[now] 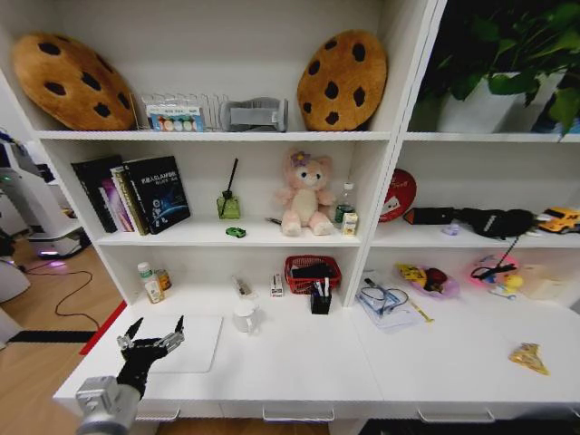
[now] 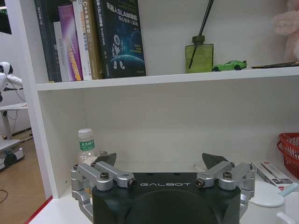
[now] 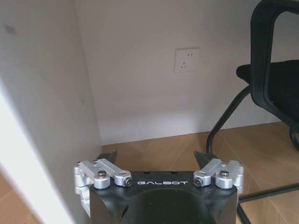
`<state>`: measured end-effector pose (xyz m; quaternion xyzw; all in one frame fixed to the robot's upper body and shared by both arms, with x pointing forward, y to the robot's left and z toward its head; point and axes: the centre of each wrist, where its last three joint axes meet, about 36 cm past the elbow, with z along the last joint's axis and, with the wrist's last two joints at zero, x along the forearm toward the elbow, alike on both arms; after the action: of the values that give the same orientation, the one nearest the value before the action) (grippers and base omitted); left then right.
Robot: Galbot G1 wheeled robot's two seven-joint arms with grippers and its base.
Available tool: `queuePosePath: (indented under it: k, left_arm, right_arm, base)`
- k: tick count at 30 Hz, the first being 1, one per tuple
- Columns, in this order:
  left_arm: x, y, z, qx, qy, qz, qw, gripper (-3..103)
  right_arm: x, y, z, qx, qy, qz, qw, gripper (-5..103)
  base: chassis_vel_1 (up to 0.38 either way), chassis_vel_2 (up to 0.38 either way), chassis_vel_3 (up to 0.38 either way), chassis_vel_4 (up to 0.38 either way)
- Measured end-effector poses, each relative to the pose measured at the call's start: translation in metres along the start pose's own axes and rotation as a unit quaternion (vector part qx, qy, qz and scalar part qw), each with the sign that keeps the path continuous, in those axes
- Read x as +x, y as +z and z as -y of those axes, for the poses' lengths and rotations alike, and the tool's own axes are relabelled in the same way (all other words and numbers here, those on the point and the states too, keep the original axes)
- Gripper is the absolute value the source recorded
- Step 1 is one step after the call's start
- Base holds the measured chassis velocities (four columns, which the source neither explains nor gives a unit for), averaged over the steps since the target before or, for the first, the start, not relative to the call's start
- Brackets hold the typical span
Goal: Organize the objects on the table.
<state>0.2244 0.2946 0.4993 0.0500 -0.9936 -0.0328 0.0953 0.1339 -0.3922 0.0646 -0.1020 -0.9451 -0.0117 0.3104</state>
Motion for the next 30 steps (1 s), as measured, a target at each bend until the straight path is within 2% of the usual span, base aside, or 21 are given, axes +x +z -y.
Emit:
queuePosePath:
  k: [2, 3, 5, 6, 8, 11, 13, 14, 15, 16, 17, 18, 21, 23, 24, 26, 27, 28, 30]
  left_arm:
    - [0.000, 0.000, 0.000, 0.000, 0.000, 0.000, 1.0000, 100]
    - [0.000, 0.000, 0.000, 0.000, 0.000, 0.000, 1.0000, 100]
    - [0.000, 0.000, 0.000, 0.000, 0.000, 0.000, 1.0000, 100]
    - [0.000, 0.000, 0.000, 0.000, 0.000, 0.000, 1.0000, 100]
    - [0.000, 0.000, 0.000, 0.000, 0.000, 0.000, 1.0000, 100]
    - [0.000, 0.000, 0.000, 0.000, 0.000, 0.000, 1.0000, 100]
    - [0.000, 0.000, 0.000, 0.000, 0.000, 0.000, 1.0000, 100]
    - [0.000, 0.000, 0.000, 0.000, 0.000, 0.000, 1.0000, 100]
    - [0.000, 0.000, 0.000, 0.000, 0.000, 0.000, 1.0000, 100]
    - [0.000, 0.000, 0.000, 0.000, 0.000, 0.000, 1.0000, 100]
    - [0.000, 0.000, 0.000, 0.000, 0.000, 0.000, 1.0000, 100]
    - [0.000, 0.000, 0.000, 0.000, 0.000, 0.000, 1.0000, 100]
    - [0.000, 0.000, 0.000, 0.000, 0.000, 0.000, 1.0000, 100]
    - [0.000, 0.000, 0.000, 0.000, 0.000, 0.000, 1.0000, 100]
    - [0.000, 0.000, 0.000, 0.000, 0.000, 0.000, 1.0000, 100]
    - [0.000, 0.000, 0.000, 0.000, 0.000, 0.000, 1.0000, 100]
    - [0.000, 0.000, 0.000, 0.000, 0.000, 0.000, 1.0000, 100]
    - [0.000, 0.000, 0.000, 0.000, 0.000, 0.000, 1.0000, 100]
    - [0.000, 0.000, 0.000, 0.000, 0.000, 0.000, 1.0000, 100]
  right_arm:
    - [0.035, 0.016, 0.006, 0.020, -0.015, 0.017, 1.000, 99]
    - [0.035, 0.016, 0.006, 0.020, -0.015, 0.017, 1.000, 99]
    - [0.078, 0.033, 0.013, 0.049, -0.024, 0.027, 0.998, 100]
    - [0.078, 0.033, 0.013, 0.049, -0.024, 0.027, 0.998, 100]
    - [0.115, 0.038, 0.016, 0.061, -0.015, 0.042, 0.997, 100]
    - [0.125, 0.038, 0.016, 0.065, -0.012, 0.050, 0.997, 100]
    - [0.141, 0.035, 0.016, 0.073, -0.003, 0.069, 0.995, 100]
    - [0.152, 0.024, 0.013, 0.086, -0.002, 0.108, 0.990, 100]
    - [0.152, 0.024, 0.013, 0.086, -0.002, 0.108, 0.990, 100]
    - [0.165, -0.003, 0.010, 0.101, 0.000, 0.167, 0.981, 100]
    - [0.180, -0.034, 0.006, 0.101, 0.013, 0.212, 0.972, 100]
    - [0.180, -0.034, 0.006, 0.101, 0.013, 0.212, 0.972, 100]
    - [0.184, -0.095, 0.005, 0.113, 0.039, 0.293, 0.949, 100]
    - [0.184, -0.105, 0.005, 0.112, 0.041, 0.307, 0.944, 100]
    - [0.183, -0.132, 0.003, 0.110, 0.046, 0.341, 0.932, 100]
    - [0.182, -0.141, 0.003, 0.111, 0.047, 0.351, 0.929, 100]
    - [0.182, -0.158, 0.003, 0.113, 0.050, 0.371, 0.920, 100]
    - [0.182, -0.168, 0.004, 0.114, 0.052, 0.380, 0.916, 100]
    - [0.183, -0.174, 0.004, 0.114, 0.053, 0.385, 0.914, 100]
  base:
    - [0.000, 0.000, 0.000, 0.000]
    - [0.000, 0.000, 0.000, 0.000]
    - [0.000, 0.000, 0.000, 0.000]
    - [0.000, 0.000, 0.000, 0.000]
    - [0.000, 0.000, 0.000, 0.000]
    - [0.000, 0.000, 0.000, 0.000]
    - [0.000, 0.000, 0.000, 0.000]
    - [0.000, 0.000, 0.000, 0.000]
    - [0.000, 0.000, 0.000, 0.000]
    - [0.000, 0.000, 0.000, 0.000]
    - [0.000, 0.000, 0.000, 0.000]
    - [0.000, 0.000, 0.000, 0.000]
    - [0.000, 0.000, 0.000, 0.000]
    - [0.000, 0.000, 0.000, 0.000]
    - [0.000, 0.000, 0.000, 0.000]
    - [0.000, 0.000, 0.000, 0.000]
    - [0.000, 0.000, 0.000, 0.000]
    - [0.026, -0.026, -0.054, 0.036]
    - [0.026, -0.041, -0.054, 0.036]
